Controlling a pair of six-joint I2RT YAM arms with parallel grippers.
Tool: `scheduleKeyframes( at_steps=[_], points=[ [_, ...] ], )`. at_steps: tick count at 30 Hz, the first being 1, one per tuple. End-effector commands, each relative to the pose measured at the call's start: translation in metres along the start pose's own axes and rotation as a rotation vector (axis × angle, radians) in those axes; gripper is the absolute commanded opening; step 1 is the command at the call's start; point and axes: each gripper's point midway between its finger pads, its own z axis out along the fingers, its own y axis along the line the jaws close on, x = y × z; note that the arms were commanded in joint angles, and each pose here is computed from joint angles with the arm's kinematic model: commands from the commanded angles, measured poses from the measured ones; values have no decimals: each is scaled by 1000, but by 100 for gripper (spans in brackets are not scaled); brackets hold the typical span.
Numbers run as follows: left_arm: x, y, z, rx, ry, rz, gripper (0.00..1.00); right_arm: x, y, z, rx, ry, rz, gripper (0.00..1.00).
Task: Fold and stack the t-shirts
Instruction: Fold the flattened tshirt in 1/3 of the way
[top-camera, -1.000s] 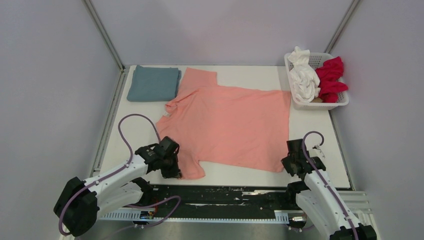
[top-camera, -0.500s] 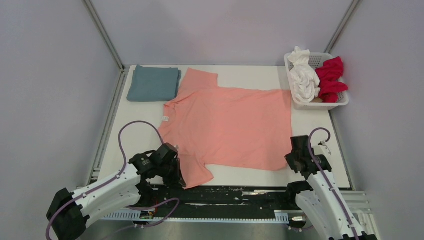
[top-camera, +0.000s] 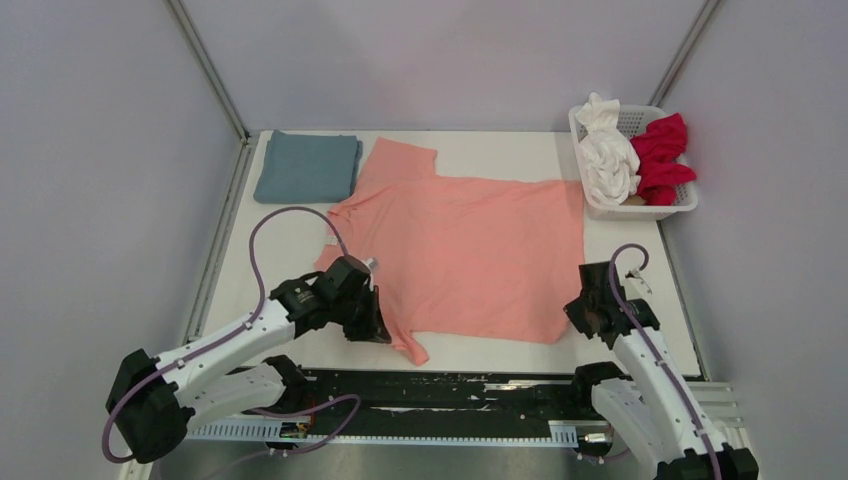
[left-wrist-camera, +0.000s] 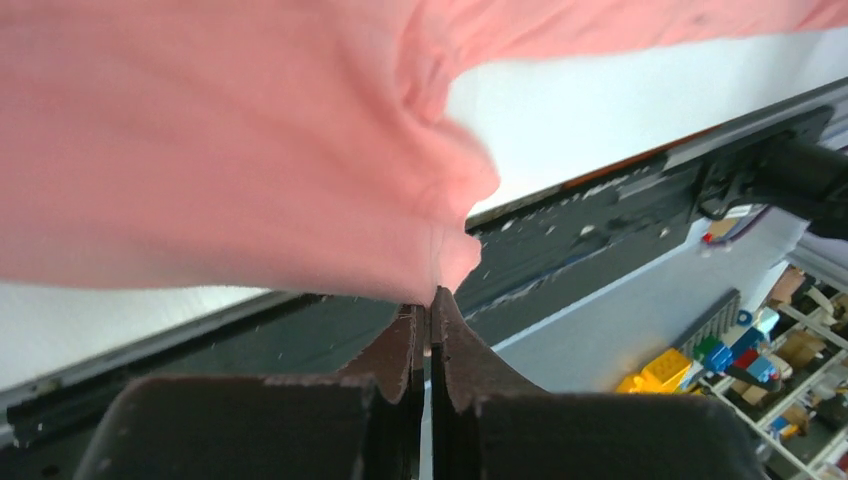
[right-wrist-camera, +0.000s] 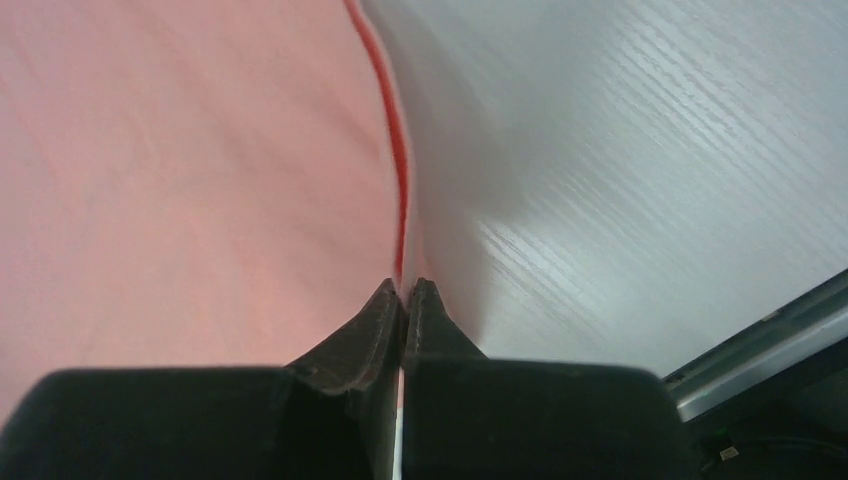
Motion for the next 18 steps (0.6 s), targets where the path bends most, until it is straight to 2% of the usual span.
scheduleKeyframes(
  at_steps=[1, 7, 13, 18],
  points=[
    [-43, -28, -1, 70, -103, 95, 0, -9, 39, 3, -85, 17, -96, 0],
    [-97, -32, -3, 118, -207, 41, 0, -26, 77, 10, -145, -23, -114, 0],
    [-164, -24, -22, 142, -384, -58, 0, -55, 98, 13, -118, -113, -127, 0],
    [-203, -16, -35, 127, -468, -85, 0, -78, 110, 14, -83, -195, -125, 0]
  ],
)
